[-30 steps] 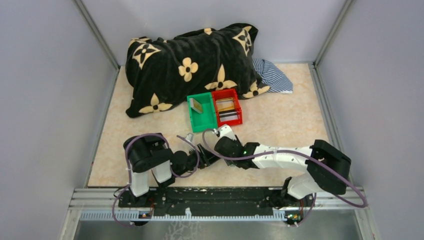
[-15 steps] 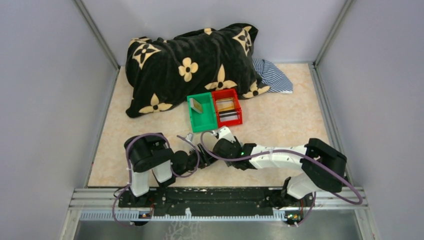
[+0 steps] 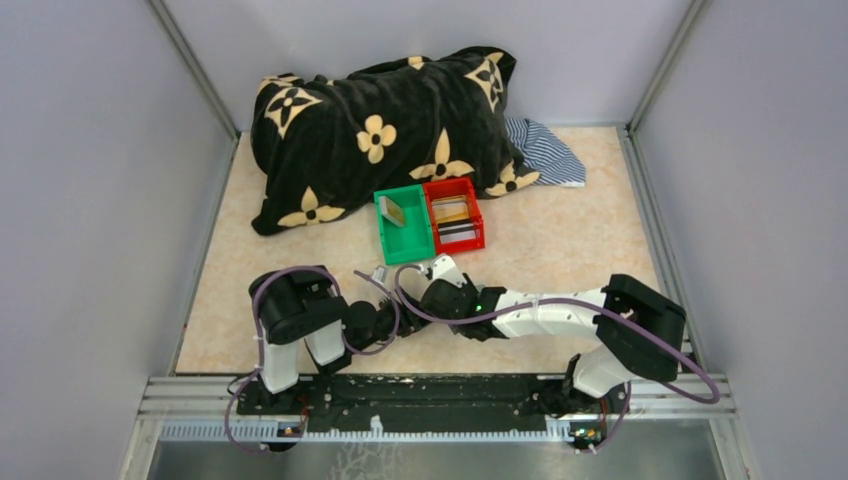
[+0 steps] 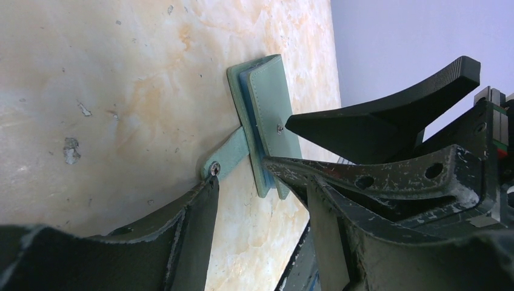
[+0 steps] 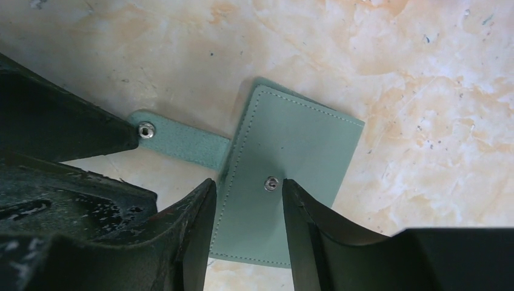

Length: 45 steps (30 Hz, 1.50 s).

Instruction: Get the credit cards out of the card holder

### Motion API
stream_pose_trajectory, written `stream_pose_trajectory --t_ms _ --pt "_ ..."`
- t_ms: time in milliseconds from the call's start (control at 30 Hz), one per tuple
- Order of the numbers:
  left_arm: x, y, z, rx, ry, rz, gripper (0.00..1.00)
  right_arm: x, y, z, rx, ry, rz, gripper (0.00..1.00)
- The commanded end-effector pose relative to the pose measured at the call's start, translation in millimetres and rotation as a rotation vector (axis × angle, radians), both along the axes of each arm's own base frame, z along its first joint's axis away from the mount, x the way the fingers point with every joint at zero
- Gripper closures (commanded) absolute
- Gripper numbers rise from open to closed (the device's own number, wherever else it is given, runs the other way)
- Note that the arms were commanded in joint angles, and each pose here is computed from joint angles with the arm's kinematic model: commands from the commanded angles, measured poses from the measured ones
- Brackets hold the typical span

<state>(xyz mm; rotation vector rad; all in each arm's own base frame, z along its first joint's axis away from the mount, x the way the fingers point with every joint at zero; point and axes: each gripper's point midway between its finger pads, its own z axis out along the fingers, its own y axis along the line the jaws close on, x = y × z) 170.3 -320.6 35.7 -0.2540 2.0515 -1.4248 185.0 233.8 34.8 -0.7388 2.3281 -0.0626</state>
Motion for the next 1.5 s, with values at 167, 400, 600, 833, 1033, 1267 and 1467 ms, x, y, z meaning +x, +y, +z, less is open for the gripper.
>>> stream_pose_trajectory --t_ms 167,400,600,833,1033,1267,1467 --pt "-0.1 4.5 20.0 -0.074 -0.091 0.008 0.37 11.5 -10.7 14.3 -0.060 -0.085 -0.057 0.57" --pt "-0.2 4.1 20.0 -0.076 -0.089 0.007 0.37 14.4 -13.3 27.3 -0.035 -0.115 -0.086 0.59" --pt "-0.5 2.8 18.8 -0.076 -0.085 0.002 0.38 18.5 -22.8 40.0 -0.037 -0.160 -0.122 0.61" --pt "-1.5 1.5 17.8 -0.077 -0.080 -0.005 0.38 23.8 -34.2 53.0 -0.039 -0.202 -0.159 0.62" --pt "-2.3 2.0 18.2 -0.076 -0.082 -0.008 0.38 33.1 -56.1 65.9 -0.018 -0.219 -0.236 0.63" --pt "-1.8 0.2 18.1 -0.078 -0.083 -0.011 0.38 39.8 -74.4 70.9 -0.015 -0.218 -0.253 0.64" --pt "-1.4 1.0 17.2 -0.075 -0.082 -0.008 0.38 37.2 -51.7 65.0 0.018 -0.179 -0.177 0.48"
